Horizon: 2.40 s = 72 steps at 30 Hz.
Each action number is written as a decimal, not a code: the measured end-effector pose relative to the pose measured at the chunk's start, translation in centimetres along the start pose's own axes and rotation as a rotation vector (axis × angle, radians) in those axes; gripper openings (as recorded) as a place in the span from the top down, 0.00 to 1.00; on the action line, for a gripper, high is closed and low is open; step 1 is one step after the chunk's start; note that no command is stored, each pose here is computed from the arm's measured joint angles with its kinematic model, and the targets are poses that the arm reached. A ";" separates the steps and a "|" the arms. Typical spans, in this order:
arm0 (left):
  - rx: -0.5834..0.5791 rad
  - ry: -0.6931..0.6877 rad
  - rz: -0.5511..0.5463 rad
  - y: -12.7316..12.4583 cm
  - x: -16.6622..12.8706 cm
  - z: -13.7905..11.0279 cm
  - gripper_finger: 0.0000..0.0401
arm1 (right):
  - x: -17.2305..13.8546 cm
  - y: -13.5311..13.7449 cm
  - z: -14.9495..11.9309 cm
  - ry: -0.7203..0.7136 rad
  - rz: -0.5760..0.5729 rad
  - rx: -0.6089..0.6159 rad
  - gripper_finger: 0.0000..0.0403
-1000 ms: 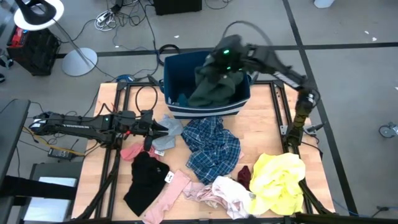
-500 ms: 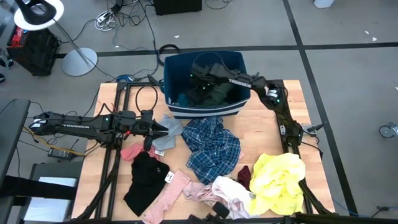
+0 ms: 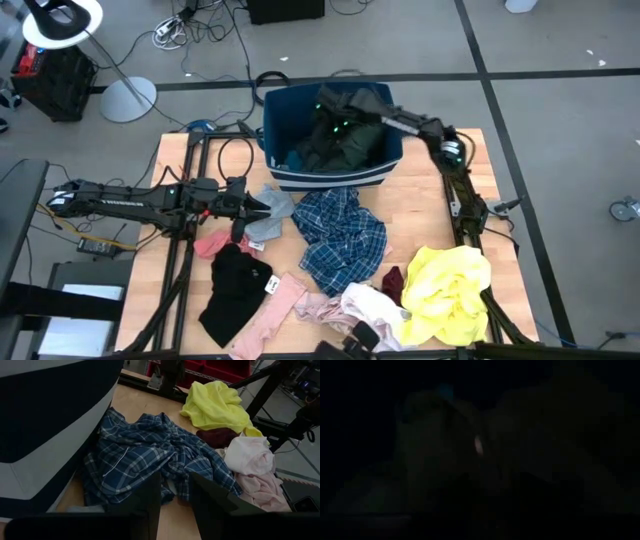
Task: Sort clothes
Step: Put the blue checkered shirt into the blue laundry bin
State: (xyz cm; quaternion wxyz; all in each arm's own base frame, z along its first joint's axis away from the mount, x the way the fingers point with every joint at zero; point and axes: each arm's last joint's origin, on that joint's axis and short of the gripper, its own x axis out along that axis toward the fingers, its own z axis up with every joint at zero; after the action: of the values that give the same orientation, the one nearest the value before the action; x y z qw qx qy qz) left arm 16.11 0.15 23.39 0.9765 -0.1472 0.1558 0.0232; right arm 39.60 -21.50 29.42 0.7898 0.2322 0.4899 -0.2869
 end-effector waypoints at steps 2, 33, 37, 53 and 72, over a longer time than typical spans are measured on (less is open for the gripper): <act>0.000 0.000 0.000 0.0 0.0 0.0 0.74 | -2.6 -0.1 0.0 -0.053 0.014 -0.001 0.53; -0.022 -0.001 0.000 0.0 0.0 0.0 0.74 | -21.8 8.3 -20.7 -0.516 0.025 -0.247 0.52; -0.022 -0.001 0.000 0.0 0.0 0.0 0.74 | -18.7 9.5 -23.2 -0.478 0.048 -0.278 0.52; -0.027 -0.004 -0.001 0.0 0.0 0.0 0.74 | -3.5 11.7 -27.8 -0.404 -0.016 -0.345 0.52; -0.027 -0.009 -0.003 0.0 0.0 0.1 0.74 | 10.1 14.8 -26.2 -0.415 0.138 -0.349 0.58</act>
State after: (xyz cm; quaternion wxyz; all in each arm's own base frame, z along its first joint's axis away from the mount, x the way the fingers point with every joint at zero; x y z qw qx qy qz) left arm 16.13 0.15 23.47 0.9751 -0.1604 0.1510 0.0246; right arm 36.48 3.98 10.75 0.9190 0.0618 0.3427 -0.1851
